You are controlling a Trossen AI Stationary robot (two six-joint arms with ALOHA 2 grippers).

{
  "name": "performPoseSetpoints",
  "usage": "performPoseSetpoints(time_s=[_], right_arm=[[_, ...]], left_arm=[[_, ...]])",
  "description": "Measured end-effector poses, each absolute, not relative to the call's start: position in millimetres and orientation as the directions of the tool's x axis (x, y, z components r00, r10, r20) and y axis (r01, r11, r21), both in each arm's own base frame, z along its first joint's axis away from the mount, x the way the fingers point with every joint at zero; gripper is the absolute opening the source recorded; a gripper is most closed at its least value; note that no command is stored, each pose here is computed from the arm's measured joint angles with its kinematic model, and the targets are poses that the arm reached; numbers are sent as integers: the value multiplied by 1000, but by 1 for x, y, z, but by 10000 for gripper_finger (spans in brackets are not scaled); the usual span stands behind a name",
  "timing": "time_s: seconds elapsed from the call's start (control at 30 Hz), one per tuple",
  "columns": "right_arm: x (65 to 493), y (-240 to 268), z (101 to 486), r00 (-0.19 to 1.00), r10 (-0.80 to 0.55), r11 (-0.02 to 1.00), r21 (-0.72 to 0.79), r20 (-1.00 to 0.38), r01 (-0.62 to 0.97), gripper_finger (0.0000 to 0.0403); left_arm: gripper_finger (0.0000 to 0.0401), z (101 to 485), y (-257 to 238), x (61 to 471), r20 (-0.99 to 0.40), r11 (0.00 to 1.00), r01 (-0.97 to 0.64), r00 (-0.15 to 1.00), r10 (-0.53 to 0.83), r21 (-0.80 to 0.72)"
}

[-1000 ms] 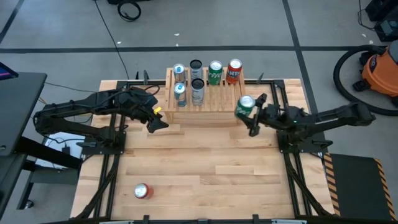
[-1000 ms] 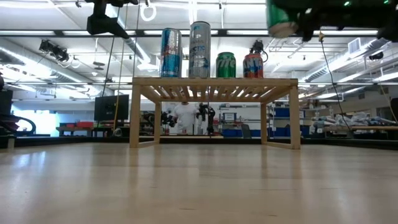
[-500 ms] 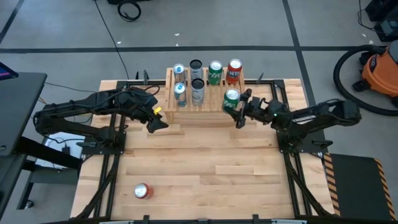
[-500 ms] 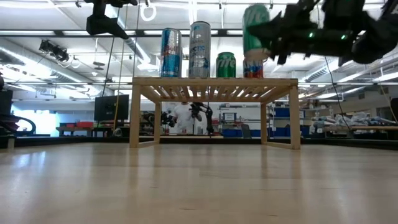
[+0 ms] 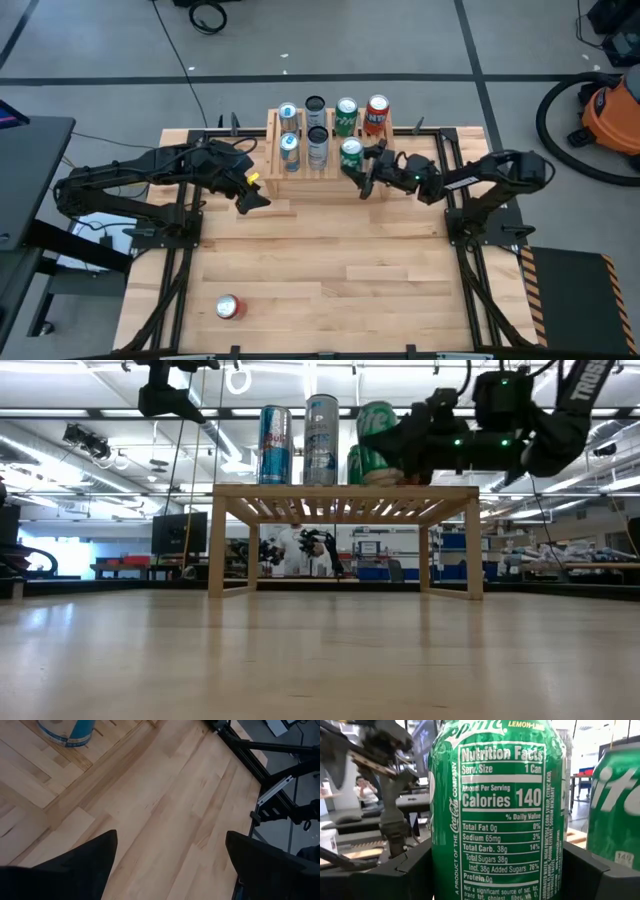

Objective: Place canned beverage on shelf
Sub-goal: Put the green soda can aligned with the other green soda can on the shelf

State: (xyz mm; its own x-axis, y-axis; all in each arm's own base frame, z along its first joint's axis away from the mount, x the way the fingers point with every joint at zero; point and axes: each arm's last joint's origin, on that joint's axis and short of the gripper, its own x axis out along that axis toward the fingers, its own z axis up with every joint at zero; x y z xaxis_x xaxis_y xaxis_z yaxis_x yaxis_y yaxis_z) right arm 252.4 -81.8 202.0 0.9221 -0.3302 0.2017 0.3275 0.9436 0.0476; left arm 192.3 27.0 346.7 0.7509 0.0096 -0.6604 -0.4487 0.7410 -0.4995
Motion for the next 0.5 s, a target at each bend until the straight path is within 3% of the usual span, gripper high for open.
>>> performPoseSetpoints(time_s=[0.5], right_arm=[[262, -88, 195, 915, -361, 931, 14, 177, 365, 333]], left_arm=[[373, 346, 26, 191, -671, 742, -453, 741, 6, -494]])
